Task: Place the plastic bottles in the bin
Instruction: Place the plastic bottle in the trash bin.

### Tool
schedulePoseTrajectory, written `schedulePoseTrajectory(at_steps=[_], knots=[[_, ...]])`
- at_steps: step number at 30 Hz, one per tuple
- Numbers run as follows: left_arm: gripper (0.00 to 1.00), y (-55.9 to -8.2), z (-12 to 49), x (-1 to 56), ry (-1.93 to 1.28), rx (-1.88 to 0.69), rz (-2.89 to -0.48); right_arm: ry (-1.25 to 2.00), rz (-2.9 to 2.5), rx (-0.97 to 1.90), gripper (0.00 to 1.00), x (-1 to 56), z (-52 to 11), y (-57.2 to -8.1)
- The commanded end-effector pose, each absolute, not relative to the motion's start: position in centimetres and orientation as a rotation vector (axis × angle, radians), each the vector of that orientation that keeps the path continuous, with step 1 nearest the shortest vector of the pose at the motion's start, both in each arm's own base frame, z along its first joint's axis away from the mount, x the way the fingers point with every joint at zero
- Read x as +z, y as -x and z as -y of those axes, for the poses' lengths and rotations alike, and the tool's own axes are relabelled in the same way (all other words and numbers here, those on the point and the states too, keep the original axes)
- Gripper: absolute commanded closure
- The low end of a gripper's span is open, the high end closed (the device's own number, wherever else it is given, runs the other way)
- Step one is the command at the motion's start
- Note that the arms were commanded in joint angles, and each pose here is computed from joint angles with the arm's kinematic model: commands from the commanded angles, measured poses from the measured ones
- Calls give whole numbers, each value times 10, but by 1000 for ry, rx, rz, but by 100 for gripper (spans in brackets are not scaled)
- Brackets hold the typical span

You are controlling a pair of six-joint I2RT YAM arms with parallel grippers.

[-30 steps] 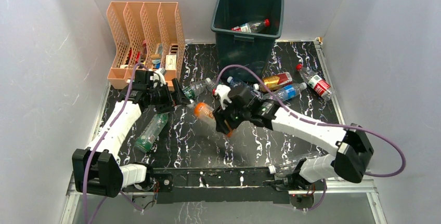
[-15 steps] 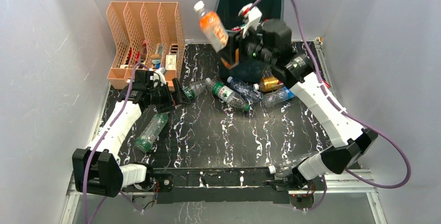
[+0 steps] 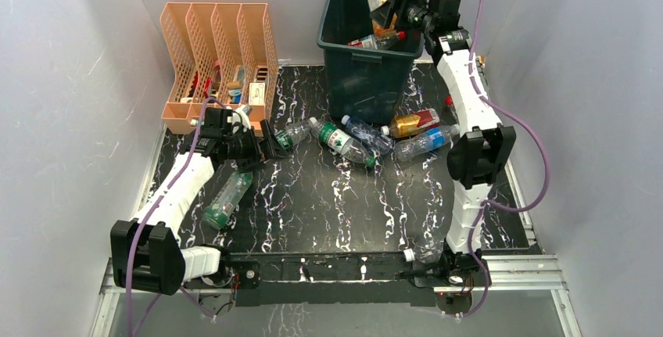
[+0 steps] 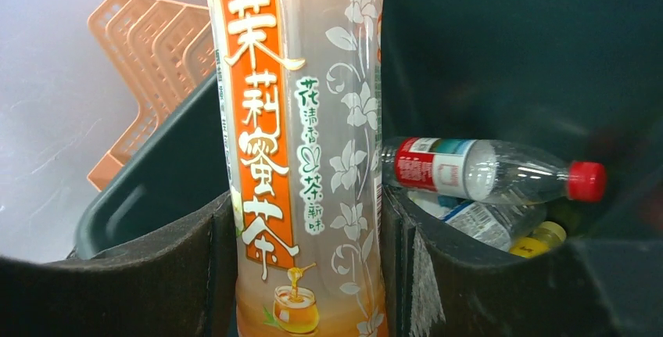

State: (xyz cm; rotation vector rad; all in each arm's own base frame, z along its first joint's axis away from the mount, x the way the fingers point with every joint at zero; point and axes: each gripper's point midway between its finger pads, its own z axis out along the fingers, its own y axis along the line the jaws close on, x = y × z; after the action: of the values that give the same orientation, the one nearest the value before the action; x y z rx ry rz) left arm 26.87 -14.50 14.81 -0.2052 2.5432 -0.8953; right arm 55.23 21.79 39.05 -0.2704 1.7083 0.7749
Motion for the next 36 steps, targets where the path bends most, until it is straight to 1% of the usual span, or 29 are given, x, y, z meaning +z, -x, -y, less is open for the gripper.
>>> schedulePoseTrajectory(at_steps=[1, 2, 4, 5, 7, 13, 21, 22, 23, 28, 31, 36], knots=[[2, -263, 148, 146, 214, -936, -2551, 287, -1566, 832, 40, 446, -214, -554], [2, -264, 148, 146, 215, -935, -2550, 284, -1581, 828, 35, 441, -212, -557], [2, -263, 148, 145, 217, -933, -2555, 272, -1613, 805, 16, 432, -208, -558], [2, -263, 148, 145, 217, -932, -2555, 267, -1631, 791, 10, 426, -206, -558], [2, -263, 148, 145, 217, -931, -2556, 265, -1642, 772, 3, 425, -203, -553], [2, -263, 147, 147, 215, -927, -2554, 280, -1633, 739, 2, 442, -197, -529], [2, -261, 146, 146, 212, -914, -2561, 317, -1538, 682, 2, 497, -182, -466], [2, -261, 146, 146, 211, -915, -2559, 324, -1514, 687, 2, 510, -180, -452], [2, -261, 146, 146, 212, -916, -2558, 325, -1521, 700, 2, 509, -181, -444], [2, -258, 148, 143, 208, -930, -2564, 369, -1553, 780, 2, 486, -201, -405], [2, -258, 154, 138, 210, -963, -2565, 419, -1613, 809, 2, 457, -224, -383], [2, -262, 176, 121, 193, -1023, -2585, 479, -1742, 866, 2, 389, -264, -354]])
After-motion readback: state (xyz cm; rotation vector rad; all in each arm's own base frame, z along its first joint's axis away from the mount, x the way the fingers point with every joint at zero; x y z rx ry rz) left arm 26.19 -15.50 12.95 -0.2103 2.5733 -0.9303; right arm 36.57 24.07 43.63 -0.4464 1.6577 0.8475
